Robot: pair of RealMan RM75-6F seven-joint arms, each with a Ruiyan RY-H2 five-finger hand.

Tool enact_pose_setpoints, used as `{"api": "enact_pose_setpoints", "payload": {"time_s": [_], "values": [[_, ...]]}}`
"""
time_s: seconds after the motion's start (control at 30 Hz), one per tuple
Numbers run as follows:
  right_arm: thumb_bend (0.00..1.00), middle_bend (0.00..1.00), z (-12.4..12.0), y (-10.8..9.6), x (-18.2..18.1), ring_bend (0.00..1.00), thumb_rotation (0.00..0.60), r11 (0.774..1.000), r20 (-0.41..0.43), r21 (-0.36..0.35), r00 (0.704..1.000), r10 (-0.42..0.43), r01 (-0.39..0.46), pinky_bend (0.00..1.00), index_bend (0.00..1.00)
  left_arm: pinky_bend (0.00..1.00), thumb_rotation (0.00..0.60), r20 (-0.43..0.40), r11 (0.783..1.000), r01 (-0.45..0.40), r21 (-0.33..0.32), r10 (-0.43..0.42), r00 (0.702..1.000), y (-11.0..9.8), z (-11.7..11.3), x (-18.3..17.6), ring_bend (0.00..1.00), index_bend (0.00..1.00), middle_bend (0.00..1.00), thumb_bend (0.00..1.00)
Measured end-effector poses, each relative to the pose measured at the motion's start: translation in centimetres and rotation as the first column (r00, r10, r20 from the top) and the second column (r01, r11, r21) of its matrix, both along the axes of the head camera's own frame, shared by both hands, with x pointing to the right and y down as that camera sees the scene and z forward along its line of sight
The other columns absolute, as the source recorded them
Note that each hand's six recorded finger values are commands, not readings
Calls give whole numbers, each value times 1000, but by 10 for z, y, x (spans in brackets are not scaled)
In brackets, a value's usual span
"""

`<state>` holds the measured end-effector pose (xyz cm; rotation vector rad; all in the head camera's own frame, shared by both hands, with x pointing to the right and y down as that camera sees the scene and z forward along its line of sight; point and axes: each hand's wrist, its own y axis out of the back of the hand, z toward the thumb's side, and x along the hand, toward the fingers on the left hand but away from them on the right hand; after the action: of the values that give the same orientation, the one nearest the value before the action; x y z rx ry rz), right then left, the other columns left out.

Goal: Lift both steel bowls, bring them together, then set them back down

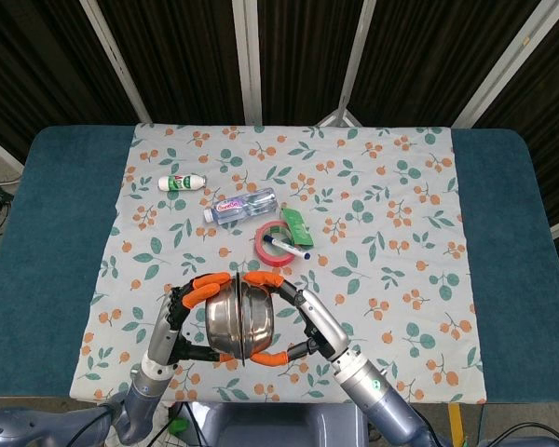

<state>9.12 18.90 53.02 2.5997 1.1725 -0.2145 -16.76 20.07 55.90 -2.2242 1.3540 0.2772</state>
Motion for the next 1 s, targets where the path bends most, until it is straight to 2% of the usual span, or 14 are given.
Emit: {"api": "enact_pose_setpoints", "payload": {"time_s": [0.13,0.33,0.63,0.73,0.83,1.0], "values": [[71,331,1,-7,12,510,600,1000,-16,7,999,28,-28,204,565,424,600,19,1000,21,12,-21,1000,-4,-2,-13,247,163,194,0],[70,331,3,-22,40,510,600,997,-68,28,995,68,-66,204,565,424,600,95,997,71,44,-75,993,-17,-6,-48,247,163,194,0],[70,330,14,-40,89,510,600,993,-206,87,974,95,-79,204,565,424,600,241,990,112,86,-130,962,-36,-12,-86,247,170,195,0],[70,331,21,-41,104,510,600,993,-277,104,957,86,-59,204,568,424,600,313,989,102,107,-131,941,-38,-9,-88,247,166,198,0],[70,331,28,-40,114,510,600,992,-352,124,933,69,-27,204,570,424,600,404,987,81,136,-130,906,-39,-7,-89,247,167,202,0],[70,330,39,-41,133,510,600,978,-506,200,860,55,55,204,570,424,600,554,988,57,146,-129,822,-40,-5,-92,247,176,215,0]]}}
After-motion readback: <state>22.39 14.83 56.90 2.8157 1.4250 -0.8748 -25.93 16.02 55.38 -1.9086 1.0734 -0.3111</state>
